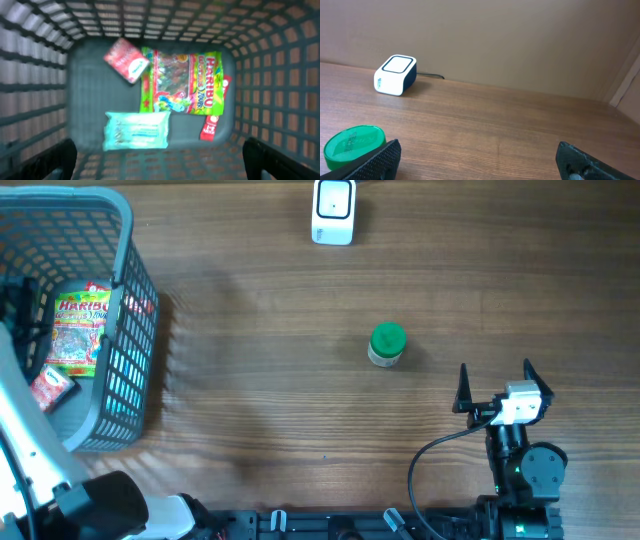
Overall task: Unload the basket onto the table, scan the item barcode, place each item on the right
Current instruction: 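Reach into the basket and grasp the Haribo Worms bag, left gripper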
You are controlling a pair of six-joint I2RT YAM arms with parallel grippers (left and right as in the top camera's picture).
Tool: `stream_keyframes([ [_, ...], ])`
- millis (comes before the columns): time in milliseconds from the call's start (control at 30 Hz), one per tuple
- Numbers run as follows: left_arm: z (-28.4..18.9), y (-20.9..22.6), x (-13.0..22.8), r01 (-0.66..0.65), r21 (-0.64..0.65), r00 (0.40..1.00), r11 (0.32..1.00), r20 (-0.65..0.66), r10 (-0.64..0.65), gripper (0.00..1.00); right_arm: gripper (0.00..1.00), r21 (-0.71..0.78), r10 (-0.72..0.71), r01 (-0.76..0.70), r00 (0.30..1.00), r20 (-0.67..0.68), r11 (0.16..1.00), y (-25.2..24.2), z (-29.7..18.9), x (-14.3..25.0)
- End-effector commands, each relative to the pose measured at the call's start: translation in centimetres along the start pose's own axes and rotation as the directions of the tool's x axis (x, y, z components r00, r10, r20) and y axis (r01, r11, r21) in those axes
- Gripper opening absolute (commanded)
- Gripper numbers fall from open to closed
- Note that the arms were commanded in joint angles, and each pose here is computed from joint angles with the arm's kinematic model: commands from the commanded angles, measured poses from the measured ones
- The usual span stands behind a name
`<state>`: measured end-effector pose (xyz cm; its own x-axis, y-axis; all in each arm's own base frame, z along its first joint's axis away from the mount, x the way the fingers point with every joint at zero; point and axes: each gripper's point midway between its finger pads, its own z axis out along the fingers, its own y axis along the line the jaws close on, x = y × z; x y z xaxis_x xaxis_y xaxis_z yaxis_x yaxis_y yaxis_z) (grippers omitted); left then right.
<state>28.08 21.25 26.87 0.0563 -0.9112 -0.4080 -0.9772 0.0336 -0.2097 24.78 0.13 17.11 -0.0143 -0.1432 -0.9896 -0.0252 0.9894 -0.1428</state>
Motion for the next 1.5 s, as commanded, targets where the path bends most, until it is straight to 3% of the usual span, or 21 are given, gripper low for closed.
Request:
stream_keyframes([
  [0,4.2,-0.6,0.8,-0.089,0.002,0.996,0.996,0.002,0.089,1.0,1.0,0.008,-0.013,0.013,1.0,0.004,1.0,-0.1,0.0,-0.1],
  [67,5.9,-1.9,0.5,-0.205,0.046,0.978,0.978,0.046,0.203,1.0,1.0,0.008,-0.013,0.013,1.0,0.004,1.0,-0.1,0.0,-0.1],
  [133,7.8,-3.5,0.1,-0.429,0.074,0.9,0.9,0.123,0.419,1.0,1.0,0.007,-0.013,0.013,1.0,0.003,1.0,-0.1,0.0,-0.1],
  [200,9.4,-4.3,0.2,-0.557,0.071,0.825,0.828,0.16,0.541,1.0,1.0,0.008,-0.013,0.013,1.0,0.004,1.0,-0.1,0.0,-0.1],
  [300,13.0,-4.8,2.9,-0.79,0.104,0.613,0.604,0.095,0.784,1.0,1.0,0.007,-0.013,0.013,1.0,0.003,1.0,-0.1,0.0,-0.1],
  [433,18.4,-4.8,5.0,-0.921,0.114,0.377,0.372,0.025,0.926,1.0,1.0,0.008,-0.013,0.013,1.0,0.004,1.0,-0.1,0.0,-0.1],
  [533,20.6,-4.9,6.3,-0.954,0.153,0.265,0.26,0.012,0.964,1.0,1.0,0.008,-0.013,0.013,1.0,0.004,1.0,-0.1,0.0,-0.1],
  [600,22.2,-4.8,7.0,-0.974,0.165,0.156,0.152,0.013,0.988,1.0,1.0,0.008,-0.013,0.013,1.0,0.004,1.0,-0.1,0.0,-0.1],
  [667,23.1,-5.1,7.1,-0.981,0.162,0.115,0.109,0.026,0.993,1.0,1.0,0.008,-0.013,0.013,1.0,0.004,1.0,-0.1,0.0,-0.1],
  [767,24.7,-5.7,7.2,-0.982,0.155,0.116,0.108,0.042,0.992,1.0,1.0,0.008,-0.013,0.013,1.0,0.004,1.0,-0.1,0.0,-0.1],
  [867,26.5,-4.6,9.3,-0.967,0.234,0.107,0.104,-0.003,0.994,1.0,1.0,0.008,-0.013,0.013,1.0,0.004,1.0,-0.1,0.0,-0.1],
  [933,27.7,-2.9,11.4,-0.942,0.317,0.094,0.111,-0.067,0.993,0.92,1.0,0.008,-0.013,0.013,1.0,0.004,1.0,-0.1,0.0,-0.1],
  [1033,28.6,-0.6,13.3,-0.921,0.371,0.06,0.116,-0.161,0.985,0.2,1.0,0.008,-0.013,0.013,1.0,0.004,1.0,-0.1,0.0,-0.1],
  [1067,28.5,-0.3,13.5,-0.918,0.378,0.054,0.118,-0.175,0.983,0.04,1.0,0.008,-0.013,0.013,1.0,0.004,1.0,-0.1,0.0,-0.1],
  [1133,27.9,-0.1,14.9,-0.885,0.447,0.054,0.131,-0.181,0.982,0.04,1.0,0.008,-0.013,0.013,1.0,0.004,1.0,-0.1,0.0,-0.1],
  [1200,27.4,-0.6,14.8,-0.877,0.443,0.113,0.189,-0.192,0.975,0.04,1.0,0.008,-0.014,0.014,1.0,0.004,1.0,-0.1,0.0,-0.1],
  [1267,25.2,-3.6,12.4,-0.869,0.392,0.262,0.301,-0.15,0.953,0.04,1.0,0.008,-0.013,0.013,1.0,0.004,1.0,-0.1,0.0,-0.1],
  [1300,24.0,-4.8,11.3,-0.865,0.379,0.306,0.329,-0.122,0.944,0.04,1.0,0.008,-0.013,0.013,1.0,0.004,1.0,-0.1,0.0,-0.1],
  [1400,16.3,-9.5,5.8,-0.843,0.337,0.467,0.418,0.074,0.881,0.04,1.0,0.008,-0.013,0.013,1.0,0.004,1.0,-0.1,0.0,-0.1],
  [1467,10.8,-10.9,3.2,-0.842,0.324,0.508,0.432,0.207,0.836,0.04,1.0,0.008,-0.013,0.013,1.0,0.004,1.0,-0.1,0.0,-0.1],
])
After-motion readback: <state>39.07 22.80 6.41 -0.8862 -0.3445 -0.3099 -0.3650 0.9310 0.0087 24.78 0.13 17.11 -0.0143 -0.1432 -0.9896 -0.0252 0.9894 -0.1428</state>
